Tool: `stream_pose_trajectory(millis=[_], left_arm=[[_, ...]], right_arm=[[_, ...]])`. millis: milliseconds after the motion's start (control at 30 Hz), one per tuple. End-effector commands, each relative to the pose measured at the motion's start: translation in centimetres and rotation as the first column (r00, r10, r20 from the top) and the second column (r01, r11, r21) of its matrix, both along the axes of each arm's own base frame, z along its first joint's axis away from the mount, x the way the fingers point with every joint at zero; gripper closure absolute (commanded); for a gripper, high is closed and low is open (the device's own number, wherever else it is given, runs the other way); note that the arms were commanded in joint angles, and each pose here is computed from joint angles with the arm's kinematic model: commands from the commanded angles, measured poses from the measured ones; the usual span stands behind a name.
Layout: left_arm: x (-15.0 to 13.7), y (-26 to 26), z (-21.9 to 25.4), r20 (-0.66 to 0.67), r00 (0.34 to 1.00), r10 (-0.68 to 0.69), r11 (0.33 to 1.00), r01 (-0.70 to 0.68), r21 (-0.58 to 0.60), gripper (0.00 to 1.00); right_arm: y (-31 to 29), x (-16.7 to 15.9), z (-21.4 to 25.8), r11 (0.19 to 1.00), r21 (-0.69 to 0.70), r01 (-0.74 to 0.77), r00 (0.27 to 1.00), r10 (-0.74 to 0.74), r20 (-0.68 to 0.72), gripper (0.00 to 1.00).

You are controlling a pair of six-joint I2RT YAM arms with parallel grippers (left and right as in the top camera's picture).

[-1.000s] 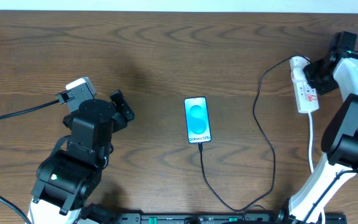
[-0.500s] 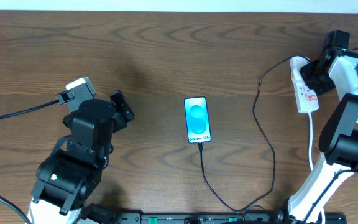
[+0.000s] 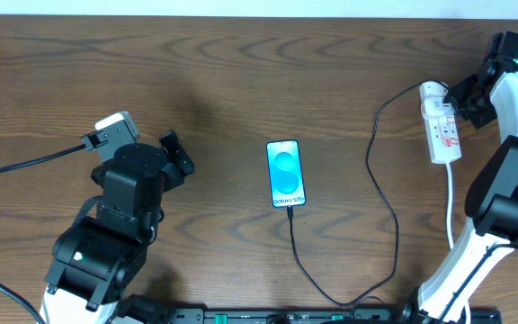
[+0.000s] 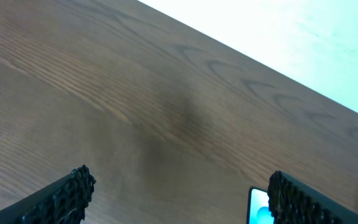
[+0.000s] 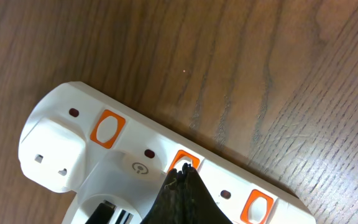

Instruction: Plug charger to phone and switch on socket

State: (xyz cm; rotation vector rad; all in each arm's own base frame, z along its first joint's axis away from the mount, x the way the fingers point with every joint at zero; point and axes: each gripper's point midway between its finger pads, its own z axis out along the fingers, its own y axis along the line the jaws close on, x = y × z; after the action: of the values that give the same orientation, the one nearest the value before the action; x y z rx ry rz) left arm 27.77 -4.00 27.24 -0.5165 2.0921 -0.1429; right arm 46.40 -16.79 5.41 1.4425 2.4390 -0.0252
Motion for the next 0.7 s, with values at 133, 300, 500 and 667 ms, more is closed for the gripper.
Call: stream_pose_trajectory(millis=[133, 300, 500, 667], left_arm=[[0.0, 0.5, 0.4, 0.009, 1.000, 0.016, 1.000, -0.016, 0.013, 0.08], [0.0, 0.5, 0.4, 0.009, 1.000, 0.016, 1.000, -0.016, 0.013, 0.09], [0.0, 0.5, 0.4, 0.009, 1.000, 0.016, 1.000, -0.016, 0.013, 0.09], [0.0, 0.5, 0.4, 0.009, 1.000, 0.016, 1.000, -0.016, 0.013, 0.08]], right_arm=[[0.3, -0.4, -0.9, 1.000, -0.010, -0.023, 0.999, 0.023, -0.031, 0.99], [0.5, -0.3, -1.3, 0.999, -0.012, -0.030, 0.999, 0.029, -0.033, 0.99], [0.9, 0.2, -1.4, 0.999, -0.015, -0.039, 0.999, 0.038, -0.022, 0.99], [1.5, 0.1, -2.4, 0.999, -0.008, -0.051, 0.998, 0.050, -0.046, 0.99]])
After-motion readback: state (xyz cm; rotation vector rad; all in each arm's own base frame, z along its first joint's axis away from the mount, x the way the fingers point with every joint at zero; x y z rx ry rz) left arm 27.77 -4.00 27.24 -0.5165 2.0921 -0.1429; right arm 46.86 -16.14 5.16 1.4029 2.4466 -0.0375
